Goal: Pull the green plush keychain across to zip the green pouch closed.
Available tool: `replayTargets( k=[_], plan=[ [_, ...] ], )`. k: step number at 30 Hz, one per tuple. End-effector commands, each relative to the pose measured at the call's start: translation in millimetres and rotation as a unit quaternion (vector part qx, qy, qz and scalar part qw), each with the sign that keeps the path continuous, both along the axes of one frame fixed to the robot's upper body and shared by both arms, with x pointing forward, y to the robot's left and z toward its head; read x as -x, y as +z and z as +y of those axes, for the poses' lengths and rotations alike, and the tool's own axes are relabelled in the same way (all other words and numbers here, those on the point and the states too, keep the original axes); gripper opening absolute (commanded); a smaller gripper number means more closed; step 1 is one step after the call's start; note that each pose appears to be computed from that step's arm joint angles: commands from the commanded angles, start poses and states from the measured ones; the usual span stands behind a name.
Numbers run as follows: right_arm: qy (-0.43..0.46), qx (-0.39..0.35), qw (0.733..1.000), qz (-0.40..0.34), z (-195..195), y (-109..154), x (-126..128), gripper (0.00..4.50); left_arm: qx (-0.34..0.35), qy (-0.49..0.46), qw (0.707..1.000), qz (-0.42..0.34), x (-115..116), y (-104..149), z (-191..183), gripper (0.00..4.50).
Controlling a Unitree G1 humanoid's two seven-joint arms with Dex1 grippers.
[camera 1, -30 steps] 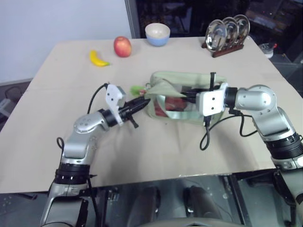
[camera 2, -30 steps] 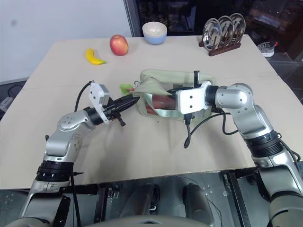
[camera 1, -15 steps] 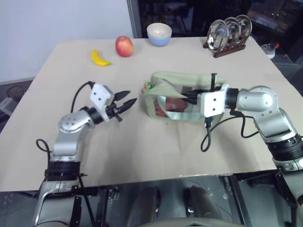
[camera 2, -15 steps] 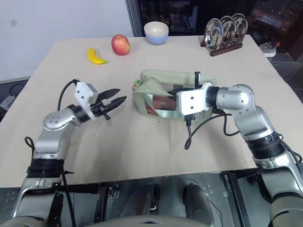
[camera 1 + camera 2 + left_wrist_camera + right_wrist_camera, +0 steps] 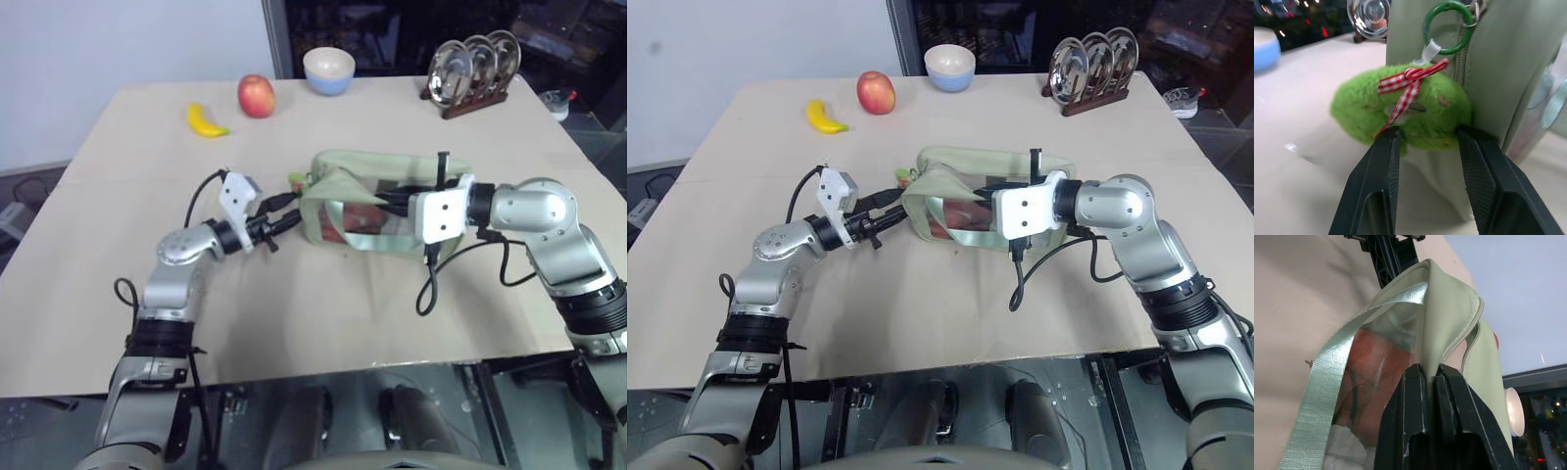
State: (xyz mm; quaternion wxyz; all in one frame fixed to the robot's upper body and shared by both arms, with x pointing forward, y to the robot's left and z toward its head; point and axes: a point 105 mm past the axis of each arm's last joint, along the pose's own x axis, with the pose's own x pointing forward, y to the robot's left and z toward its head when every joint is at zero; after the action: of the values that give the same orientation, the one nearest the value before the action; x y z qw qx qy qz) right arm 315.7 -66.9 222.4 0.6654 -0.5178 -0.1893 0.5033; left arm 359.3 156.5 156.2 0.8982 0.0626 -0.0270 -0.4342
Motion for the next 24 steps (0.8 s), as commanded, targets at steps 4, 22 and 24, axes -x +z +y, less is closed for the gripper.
replayTargets(
  k=[4, 22, 24],
  plan=[
    [0.008, -0.010, 1.000, -0.019, 1, 11, 5, 0.00, 0.024, -0.041, 0.999, 0.011, 2, 18, -2, 1.89],
    [0.004, -0.006, 1.000, -0.019, 0, 12, 3, 0.00, -0.243, 0.066, 0.933, -0.257, -31, 49, 12, 0.09],
    [0.003, -0.007, 1.000, -0.019, 0, 12, 2, 0.00, -0.312, 0.052, 0.889, -0.331, -28, 62, 11, 0.09]
  ],
)
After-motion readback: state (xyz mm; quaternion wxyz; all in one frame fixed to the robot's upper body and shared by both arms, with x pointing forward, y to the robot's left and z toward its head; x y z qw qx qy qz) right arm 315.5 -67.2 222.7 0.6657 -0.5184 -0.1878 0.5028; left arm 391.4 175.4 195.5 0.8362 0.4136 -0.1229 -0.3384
